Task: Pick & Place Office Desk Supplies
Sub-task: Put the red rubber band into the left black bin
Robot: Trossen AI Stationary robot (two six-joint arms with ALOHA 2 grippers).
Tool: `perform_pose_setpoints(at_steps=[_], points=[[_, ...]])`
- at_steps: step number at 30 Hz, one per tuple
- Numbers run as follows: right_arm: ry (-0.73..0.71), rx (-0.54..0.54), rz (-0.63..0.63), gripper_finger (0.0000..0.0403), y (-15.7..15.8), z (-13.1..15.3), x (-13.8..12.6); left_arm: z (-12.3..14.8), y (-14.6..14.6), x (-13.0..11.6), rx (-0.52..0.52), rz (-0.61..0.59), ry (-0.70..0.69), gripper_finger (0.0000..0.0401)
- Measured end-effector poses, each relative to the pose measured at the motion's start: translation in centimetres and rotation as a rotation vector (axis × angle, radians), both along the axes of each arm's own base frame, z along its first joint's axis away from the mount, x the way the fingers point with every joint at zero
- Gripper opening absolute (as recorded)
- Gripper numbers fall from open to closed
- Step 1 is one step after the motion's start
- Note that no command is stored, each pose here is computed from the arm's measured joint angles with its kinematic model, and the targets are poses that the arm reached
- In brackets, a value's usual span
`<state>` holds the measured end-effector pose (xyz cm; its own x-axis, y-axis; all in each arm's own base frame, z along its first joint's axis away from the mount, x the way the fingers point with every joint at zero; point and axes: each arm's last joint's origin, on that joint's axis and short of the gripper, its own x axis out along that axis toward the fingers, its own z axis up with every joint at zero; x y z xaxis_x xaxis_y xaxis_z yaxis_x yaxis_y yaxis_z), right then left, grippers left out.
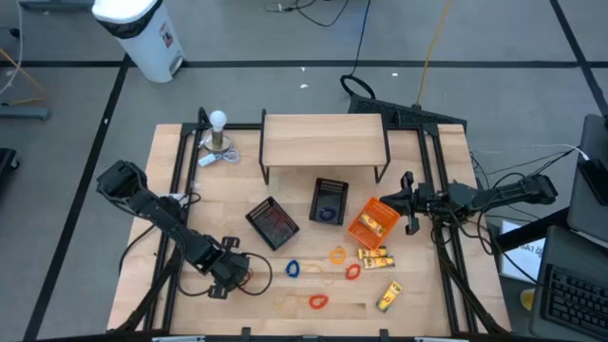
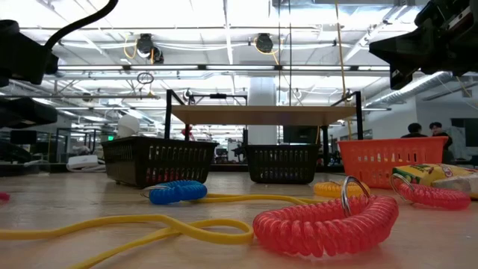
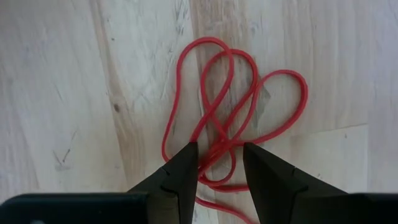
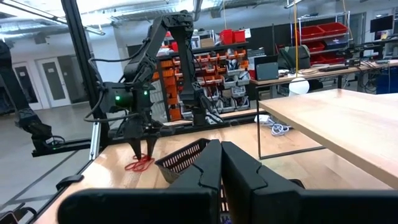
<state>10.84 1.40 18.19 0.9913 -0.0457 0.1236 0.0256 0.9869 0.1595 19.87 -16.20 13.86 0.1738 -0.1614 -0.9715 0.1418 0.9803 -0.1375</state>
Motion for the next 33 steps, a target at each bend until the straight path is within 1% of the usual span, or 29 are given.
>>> perform_pose_setpoints(at_steps=[5, 7, 9, 15, 17, 22, 26, 33], points=[[0.000, 0.006, 0.000, 0.0000, 0.0, 0.0, 0.0, 0.5, 0.2, -0.2, -0.010, 0.004, -0.008, 0.0130], [0.000, 0.006, 0.000, 0.0000, 0.0, 0.0, 0.0, 0.7, 0.2, -0.2, -0.013, 0.004, -0.016, 0.0121], [0.000, 0.006, 0.000, 0.0000, 0.0, 0.0, 0.0, 0.7, 0.2, -0.3, -0.009, 0.002, -0.014, 0.0101], [0.000, 0.006, 0.000, 0.0000, 0.0, 0.0, 0.0, 0.6, 0.3, -0.4, -0.008, -0.019, -0.001, 0.0017], [0.001, 0.006, 0.001, 0.0000, 0.0, 0.0, 0.0, 0.6, 0.3, -0.4, -0.008, -0.020, 0.004, 0.0006], [0.001, 0.006, 0.000, 0.0000, 0.0, 0.0, 0.0, 0.8, 0.3, -0.4, -0.011, -0.028, 0.022, 0.0003], [0.001, 0.006, 0.000, 0.0000, 0.0, 0.0, 0.0, 2.6, 0.0, 0.1, 0.046, -0.062, 0.025, 0.0002], [0.001, 0.006, 0.000, 0.0000, 0.0, 0.0, 0.0, 7.5, -0.3, 1.6, 0.208, -0.136, -0.038, 0.0002]])
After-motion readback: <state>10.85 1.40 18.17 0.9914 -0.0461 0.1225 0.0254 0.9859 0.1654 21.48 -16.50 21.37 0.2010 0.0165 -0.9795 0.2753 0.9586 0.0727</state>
